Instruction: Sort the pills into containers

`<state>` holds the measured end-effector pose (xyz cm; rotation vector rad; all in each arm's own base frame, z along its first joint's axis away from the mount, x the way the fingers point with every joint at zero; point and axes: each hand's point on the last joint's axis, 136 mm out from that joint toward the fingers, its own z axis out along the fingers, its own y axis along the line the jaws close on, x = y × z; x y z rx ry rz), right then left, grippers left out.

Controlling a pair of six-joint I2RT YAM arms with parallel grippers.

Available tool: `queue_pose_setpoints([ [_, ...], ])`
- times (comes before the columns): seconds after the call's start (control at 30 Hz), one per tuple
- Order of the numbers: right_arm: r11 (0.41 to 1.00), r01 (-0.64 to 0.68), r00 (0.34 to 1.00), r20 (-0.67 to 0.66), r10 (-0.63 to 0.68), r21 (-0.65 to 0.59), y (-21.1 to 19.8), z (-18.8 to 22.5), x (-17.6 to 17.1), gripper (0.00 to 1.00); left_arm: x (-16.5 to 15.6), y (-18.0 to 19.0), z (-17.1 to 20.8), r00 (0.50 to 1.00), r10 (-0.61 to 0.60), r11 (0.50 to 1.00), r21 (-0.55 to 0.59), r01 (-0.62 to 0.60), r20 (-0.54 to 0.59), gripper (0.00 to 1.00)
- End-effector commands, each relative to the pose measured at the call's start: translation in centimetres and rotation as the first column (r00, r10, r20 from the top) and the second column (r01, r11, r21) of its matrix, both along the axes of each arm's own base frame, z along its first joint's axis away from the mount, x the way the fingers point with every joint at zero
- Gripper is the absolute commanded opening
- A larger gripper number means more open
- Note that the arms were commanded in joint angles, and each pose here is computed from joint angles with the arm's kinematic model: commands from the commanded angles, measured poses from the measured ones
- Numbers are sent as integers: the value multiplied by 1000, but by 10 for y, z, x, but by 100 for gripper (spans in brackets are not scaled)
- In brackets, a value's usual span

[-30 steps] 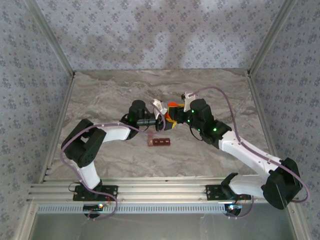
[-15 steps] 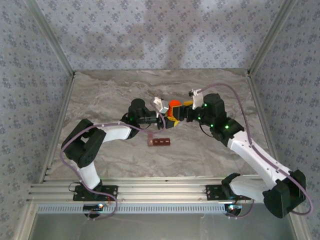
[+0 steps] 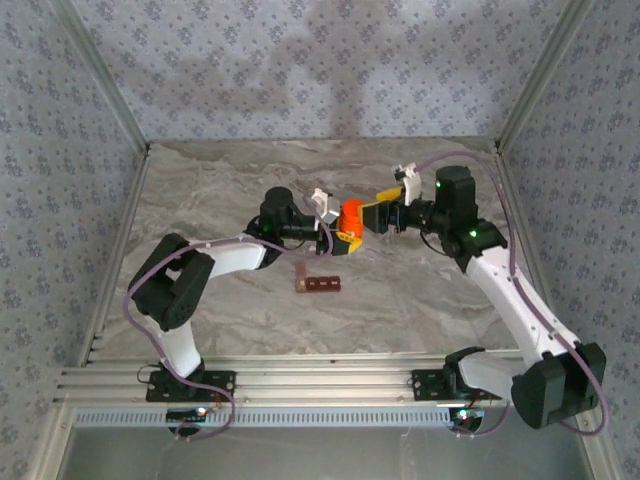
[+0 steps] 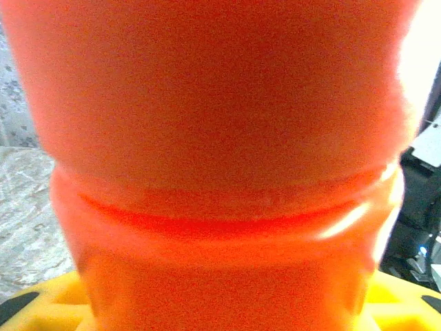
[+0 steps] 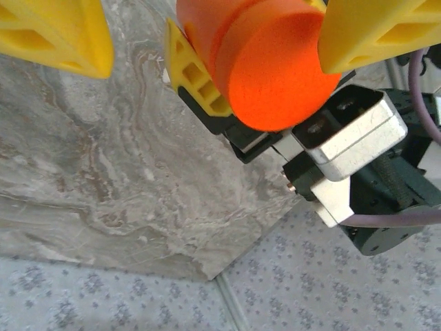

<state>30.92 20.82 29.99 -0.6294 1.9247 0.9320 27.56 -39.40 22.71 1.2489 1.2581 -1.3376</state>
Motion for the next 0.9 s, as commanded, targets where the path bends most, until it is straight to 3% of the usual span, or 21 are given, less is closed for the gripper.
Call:
queue_pose_setpoints([
  [0.0,989,-144,989,20,144,26,14,18,-15,79,-6,-2,5,998,-70,998,-3,70,4,0],
  [0.47,987,-160,987,-19,159,-29,28,-4,-13,77,-7,-3,4,996,-84,996,2,84,-1,0],
  [0.87,991,-125,992,-21,124,-48,29,-10,-11,59,-7,-4,5,996,-85,996,2,85,-2,0],
])
